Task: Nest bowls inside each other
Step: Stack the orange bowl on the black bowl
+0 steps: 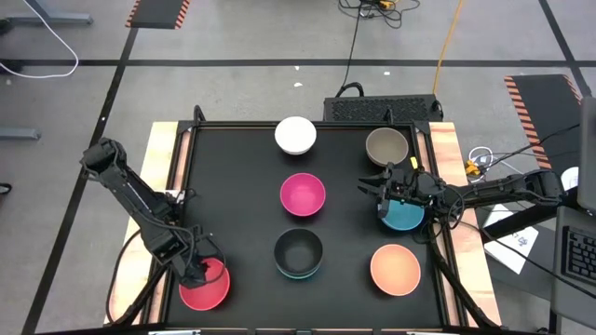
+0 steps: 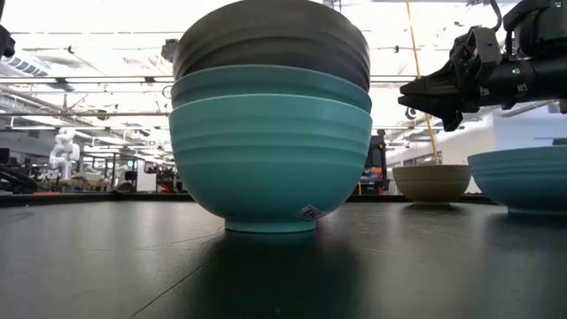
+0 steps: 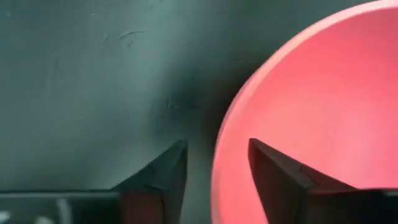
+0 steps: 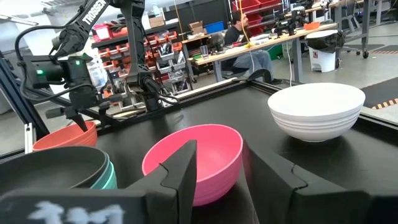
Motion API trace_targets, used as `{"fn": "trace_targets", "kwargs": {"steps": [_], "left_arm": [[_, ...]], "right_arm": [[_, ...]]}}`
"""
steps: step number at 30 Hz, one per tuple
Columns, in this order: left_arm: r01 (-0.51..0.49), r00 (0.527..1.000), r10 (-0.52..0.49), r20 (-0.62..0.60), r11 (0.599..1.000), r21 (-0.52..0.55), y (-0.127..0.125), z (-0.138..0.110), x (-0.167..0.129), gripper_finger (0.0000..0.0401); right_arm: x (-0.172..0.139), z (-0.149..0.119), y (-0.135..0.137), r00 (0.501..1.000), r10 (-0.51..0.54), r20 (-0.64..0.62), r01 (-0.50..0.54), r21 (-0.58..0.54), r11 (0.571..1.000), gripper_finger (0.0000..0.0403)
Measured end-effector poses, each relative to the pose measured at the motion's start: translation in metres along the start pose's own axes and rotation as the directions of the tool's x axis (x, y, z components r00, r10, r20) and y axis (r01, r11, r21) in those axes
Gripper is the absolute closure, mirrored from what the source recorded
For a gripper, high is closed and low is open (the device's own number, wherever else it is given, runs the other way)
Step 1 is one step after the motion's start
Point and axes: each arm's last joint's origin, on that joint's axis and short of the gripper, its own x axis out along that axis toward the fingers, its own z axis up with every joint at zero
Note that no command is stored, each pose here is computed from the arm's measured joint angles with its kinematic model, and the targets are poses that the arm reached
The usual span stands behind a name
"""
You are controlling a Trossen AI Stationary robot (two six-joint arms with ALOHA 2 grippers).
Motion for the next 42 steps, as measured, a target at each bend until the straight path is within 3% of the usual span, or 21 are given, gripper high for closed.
{"fn": "trace_targets", "kwargs": {"steps": [5,7,16,21,32,42], "left_arm": [[0.03,0.999,-0.03,-0.012,0.998,0.056,-0.002,0.0,0.0,0.0366],[0.048,0.999,-0.047,-0.023,0.997,0.065,-0.003,0.001,0.0,0.0388],[0.133,0.98,-0.122,-0.154,0.989,0.064,0.002,0.013,-0.001,0.0397],[0.104,0.982,-0.087,-0.17,0.99,0.096,0.004,0.03,-0.02,0.0398],[0.025,0.999,-0.018,-0.034,0.976,0.219,0.01,0.081,-0.096,0.04],[0.035,0.997,-0.052,0.055,0.963,0.266,0.05,0.132,-0.121,0.04]], "right_arm": [[0.0,0.0,0.0,1.0,0.0,0.0,0.0,0.0,1.0,0.0281],[0.0,0.0,0.0,1.0,0.0,0.0,0.0,0.0,1.0,0.0281],[0.0,0.0,0.0,1.0,0.0,0.0,0.0,-0.007,1.0,0.0281],[0.0,0.0,0.0,1.0,0.0,0.0,0.0,-0.008,1.0,0.0281],[0.0,-0.001,0.0,1.0,-0.003,-0.012,0.003,-0.01,1.0,0.0281],[0.0,-0.001,0.0,1.0,-0.003,-0.012,0.003,-0.01,1.0,0.0281]]}}
